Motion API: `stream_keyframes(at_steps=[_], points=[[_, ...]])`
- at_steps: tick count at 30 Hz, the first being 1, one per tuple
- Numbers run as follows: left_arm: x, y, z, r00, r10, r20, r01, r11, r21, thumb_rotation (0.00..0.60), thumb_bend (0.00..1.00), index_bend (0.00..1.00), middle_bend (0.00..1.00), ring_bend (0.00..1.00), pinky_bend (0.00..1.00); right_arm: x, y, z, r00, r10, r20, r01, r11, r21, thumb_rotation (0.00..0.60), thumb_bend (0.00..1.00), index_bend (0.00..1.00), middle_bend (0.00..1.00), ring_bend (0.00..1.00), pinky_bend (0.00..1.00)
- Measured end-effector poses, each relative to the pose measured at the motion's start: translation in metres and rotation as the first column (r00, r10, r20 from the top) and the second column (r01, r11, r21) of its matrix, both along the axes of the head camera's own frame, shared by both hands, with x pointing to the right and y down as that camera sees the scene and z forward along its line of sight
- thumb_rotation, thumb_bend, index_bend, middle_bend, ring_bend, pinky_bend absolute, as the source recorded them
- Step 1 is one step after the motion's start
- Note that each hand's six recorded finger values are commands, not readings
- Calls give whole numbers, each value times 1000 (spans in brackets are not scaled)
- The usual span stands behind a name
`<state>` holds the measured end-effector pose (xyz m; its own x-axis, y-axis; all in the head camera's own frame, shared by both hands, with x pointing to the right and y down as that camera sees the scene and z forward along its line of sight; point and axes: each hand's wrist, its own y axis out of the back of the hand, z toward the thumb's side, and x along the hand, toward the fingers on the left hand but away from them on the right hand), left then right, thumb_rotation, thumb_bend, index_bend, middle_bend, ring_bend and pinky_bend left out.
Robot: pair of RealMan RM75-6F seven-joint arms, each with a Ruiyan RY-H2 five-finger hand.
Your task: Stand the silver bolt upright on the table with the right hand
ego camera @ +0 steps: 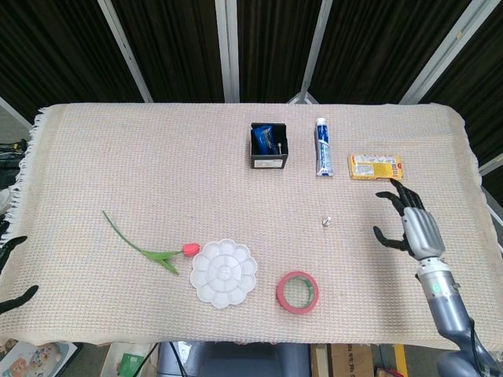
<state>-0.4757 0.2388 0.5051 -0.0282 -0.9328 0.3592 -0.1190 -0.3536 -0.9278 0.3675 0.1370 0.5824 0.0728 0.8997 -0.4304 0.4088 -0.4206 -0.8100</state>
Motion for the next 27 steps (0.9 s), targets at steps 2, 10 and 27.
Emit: stream_keyframes(at_steps=[2, 10, 27], points=[[1, 1, 0, 1000, 2, 0, -2, 1000, -2, 600, 251, 205, 0, 0, 0, 2, 9, -14, 998, -24, -50, 26, 999, 41, 600, 366, 214, 0, 12, 0], [1, 2, -2, 1000, 2, -3, -2, 1000, 2, 600, 251, 206, 0, 0, 0, 1, 71, -47, 960, -131, -248, 158, 983, 91, 600, 365, 145, 0, 12, 0], [3, 3, 1, 1000, 15, 8, -15, 1000, -7, 600, 251, 205, 0, 0, 0, 8, 107, -32, 918, -152, -367, 184, 981, 54, 600, 365, 115, 0, 12, 0]])
